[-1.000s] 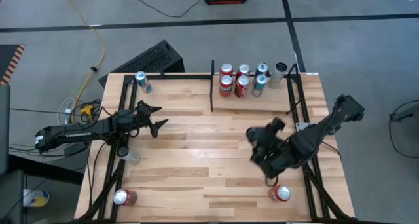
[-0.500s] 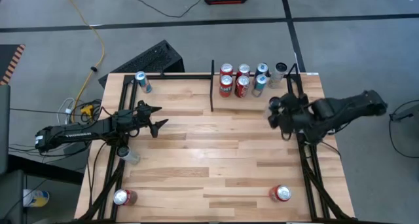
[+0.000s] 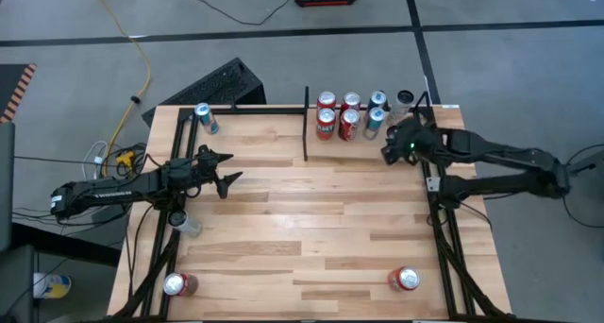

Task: Place canned beverage on shelf
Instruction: Put the bottom white-yellow soda can on the shelf aligned with the other soda can

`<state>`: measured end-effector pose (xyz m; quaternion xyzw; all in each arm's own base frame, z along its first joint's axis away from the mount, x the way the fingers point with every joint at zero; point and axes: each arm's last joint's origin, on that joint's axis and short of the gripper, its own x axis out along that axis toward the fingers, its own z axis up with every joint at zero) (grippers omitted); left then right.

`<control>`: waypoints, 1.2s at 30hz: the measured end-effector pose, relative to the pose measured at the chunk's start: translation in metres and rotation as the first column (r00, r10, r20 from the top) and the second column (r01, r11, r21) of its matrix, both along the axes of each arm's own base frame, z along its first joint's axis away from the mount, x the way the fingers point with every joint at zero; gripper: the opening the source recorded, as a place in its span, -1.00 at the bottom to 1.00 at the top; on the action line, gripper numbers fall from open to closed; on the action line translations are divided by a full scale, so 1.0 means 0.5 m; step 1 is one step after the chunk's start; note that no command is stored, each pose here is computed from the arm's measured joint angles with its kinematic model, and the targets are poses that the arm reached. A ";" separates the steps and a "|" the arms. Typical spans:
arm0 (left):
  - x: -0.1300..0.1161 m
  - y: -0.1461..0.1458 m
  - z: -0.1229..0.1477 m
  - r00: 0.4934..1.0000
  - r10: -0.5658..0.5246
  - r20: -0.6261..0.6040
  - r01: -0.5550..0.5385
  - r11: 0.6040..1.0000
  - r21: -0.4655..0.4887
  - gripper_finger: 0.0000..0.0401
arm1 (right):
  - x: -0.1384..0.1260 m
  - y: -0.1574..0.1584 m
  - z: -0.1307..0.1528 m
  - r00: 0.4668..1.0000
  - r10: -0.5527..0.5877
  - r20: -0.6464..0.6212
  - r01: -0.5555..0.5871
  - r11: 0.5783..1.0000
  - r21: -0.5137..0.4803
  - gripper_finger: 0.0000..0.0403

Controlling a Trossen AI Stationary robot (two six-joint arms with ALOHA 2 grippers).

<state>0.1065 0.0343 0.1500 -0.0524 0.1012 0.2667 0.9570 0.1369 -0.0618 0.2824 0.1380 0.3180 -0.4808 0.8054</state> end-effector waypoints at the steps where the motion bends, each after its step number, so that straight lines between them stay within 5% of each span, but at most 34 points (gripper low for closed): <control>1: 0.000 0.000 0.000 1.000 0.000 0.000 0.000 1.000 0.000 0.67 | -0.004 -0.006 0.001 1.000 0.006 0.008 -0.006 1.000 -0.008 0.37; 19: 0.000 0.000 0.000 1.000 0.000 0.000 0.000 1.000 0.000 0.67 | -0.051 -0.070 -0.016 0.999 -0.011 0.046 0.010 1.000 0.003 0.38; 28: 0.000 0.000 0.000 1.000 0.000 0.000 0.000 1.000 0.000 0.67 | -0.053 -0.072 -0.017 0.999 -0.023 0.040 0.023 1.000 0.001 0.91; 36: 0.000 0.000 0.000 1.000 0.000 0.000 0.000 1.000 0.000 0.67 | -0.054 -0.072 0.009 0.995 -0.052 0.086 0.054 0.998 -0.017 0.92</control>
